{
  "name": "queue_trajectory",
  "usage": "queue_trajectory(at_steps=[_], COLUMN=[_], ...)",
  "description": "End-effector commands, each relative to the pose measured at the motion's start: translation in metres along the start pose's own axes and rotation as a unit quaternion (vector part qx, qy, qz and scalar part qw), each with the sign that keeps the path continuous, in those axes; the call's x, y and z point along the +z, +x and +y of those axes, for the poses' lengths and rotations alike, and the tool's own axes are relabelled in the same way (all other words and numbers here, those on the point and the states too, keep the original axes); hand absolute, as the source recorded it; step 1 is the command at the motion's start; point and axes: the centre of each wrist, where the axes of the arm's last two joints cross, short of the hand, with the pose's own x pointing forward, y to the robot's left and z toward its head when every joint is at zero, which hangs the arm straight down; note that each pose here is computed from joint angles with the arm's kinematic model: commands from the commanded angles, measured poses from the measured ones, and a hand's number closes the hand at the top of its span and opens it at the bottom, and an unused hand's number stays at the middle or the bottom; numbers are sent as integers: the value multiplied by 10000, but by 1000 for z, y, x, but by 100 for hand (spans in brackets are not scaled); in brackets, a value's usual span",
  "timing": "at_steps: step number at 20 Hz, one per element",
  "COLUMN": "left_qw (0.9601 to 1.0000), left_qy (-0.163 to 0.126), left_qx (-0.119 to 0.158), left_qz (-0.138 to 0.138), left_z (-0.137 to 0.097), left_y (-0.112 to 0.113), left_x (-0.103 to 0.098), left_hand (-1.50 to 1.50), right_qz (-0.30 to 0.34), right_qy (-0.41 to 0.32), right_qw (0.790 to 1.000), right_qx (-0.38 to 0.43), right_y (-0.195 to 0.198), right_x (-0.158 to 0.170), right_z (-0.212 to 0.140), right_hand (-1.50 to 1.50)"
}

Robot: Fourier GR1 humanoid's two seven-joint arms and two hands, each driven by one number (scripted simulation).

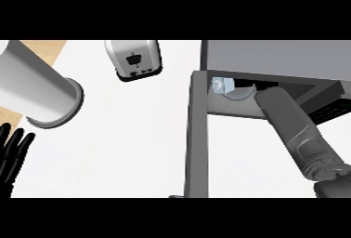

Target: Pick up the milk, place it into the microwave and close the microwave

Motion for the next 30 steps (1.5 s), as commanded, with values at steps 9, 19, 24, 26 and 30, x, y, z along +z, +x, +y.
queue_trajectory(at_steps=[9,19,24,26,30], left_qw=[9999,9999,9997,9997,9997], left_qy=[-19,-76,-103,-103,32], left_qx=[-108,-120,-229,-211,-261], left_qz=[40,-2,48,97,24], left_z=[-13,-14,-21,-13,-13], left_y=[3,15,9,12,5], left_x=[-4,0,9,15,4], left_hand=[-150,-150,-150,-150,-150], right_qz=[10,18,35,-6,-41], right_qy=[191,-377,-566,-695,-665], right_qw=[9997,9988,9981,9971,9971], right_qx=[-177,-311,-234,-295,-366], right_y=[16,0,-10,-14,-18], right_x=[1,-20,-7,-16,-14], right_z=[14,-25,-17,-33,-34], right_hand=[-150,-150,-150,-150,-150])
